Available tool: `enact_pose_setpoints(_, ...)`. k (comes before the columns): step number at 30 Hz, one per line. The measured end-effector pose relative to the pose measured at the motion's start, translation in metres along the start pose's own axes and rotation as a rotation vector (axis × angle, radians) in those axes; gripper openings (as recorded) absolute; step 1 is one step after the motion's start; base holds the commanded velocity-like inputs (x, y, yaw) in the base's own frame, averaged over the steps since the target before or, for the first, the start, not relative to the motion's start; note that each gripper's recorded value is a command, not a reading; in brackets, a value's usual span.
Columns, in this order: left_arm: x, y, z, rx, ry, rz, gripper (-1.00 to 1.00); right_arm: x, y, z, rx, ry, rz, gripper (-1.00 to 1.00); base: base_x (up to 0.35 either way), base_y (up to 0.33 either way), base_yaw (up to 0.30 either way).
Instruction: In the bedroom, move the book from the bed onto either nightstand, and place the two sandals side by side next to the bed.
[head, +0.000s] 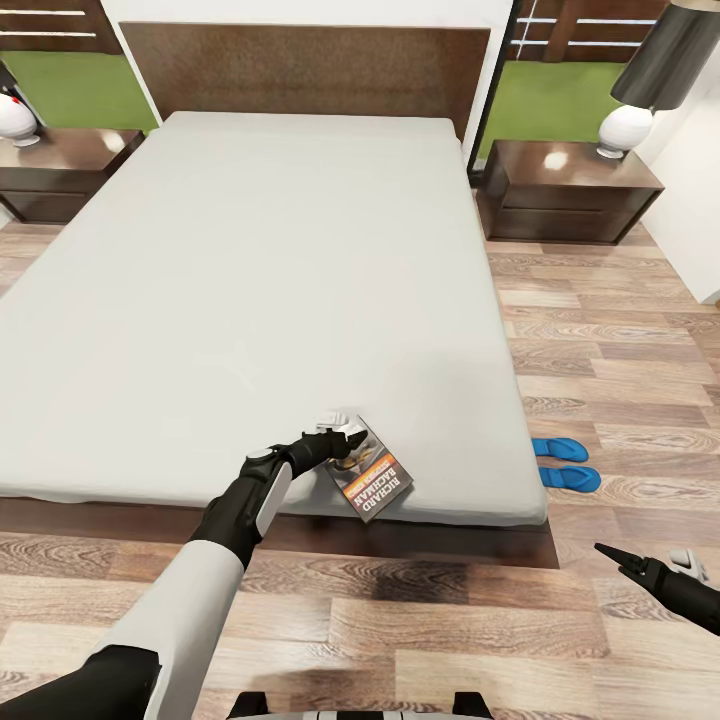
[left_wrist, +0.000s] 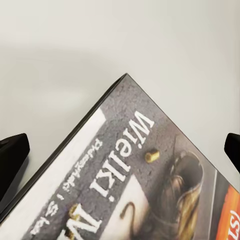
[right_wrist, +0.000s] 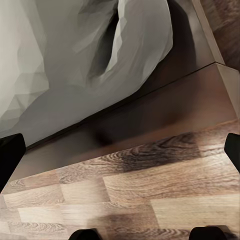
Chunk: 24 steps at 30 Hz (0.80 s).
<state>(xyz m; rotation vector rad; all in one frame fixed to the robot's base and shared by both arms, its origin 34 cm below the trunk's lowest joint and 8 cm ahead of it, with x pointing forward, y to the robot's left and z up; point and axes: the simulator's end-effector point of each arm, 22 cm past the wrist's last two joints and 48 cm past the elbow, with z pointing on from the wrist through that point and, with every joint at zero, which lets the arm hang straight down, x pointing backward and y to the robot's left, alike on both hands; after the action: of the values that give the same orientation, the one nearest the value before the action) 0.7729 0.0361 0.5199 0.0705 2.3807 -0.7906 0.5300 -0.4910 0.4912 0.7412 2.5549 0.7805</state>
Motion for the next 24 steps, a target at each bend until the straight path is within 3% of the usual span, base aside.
enact_pose_setpoints(24,0.0004,0.0,-0.0001,0.0,-0.001,0.0,1.0,-0.0002,-0.0001,-0.0001,0.0,0.0,0.0,1.0,-0.007,0.0,0.0)
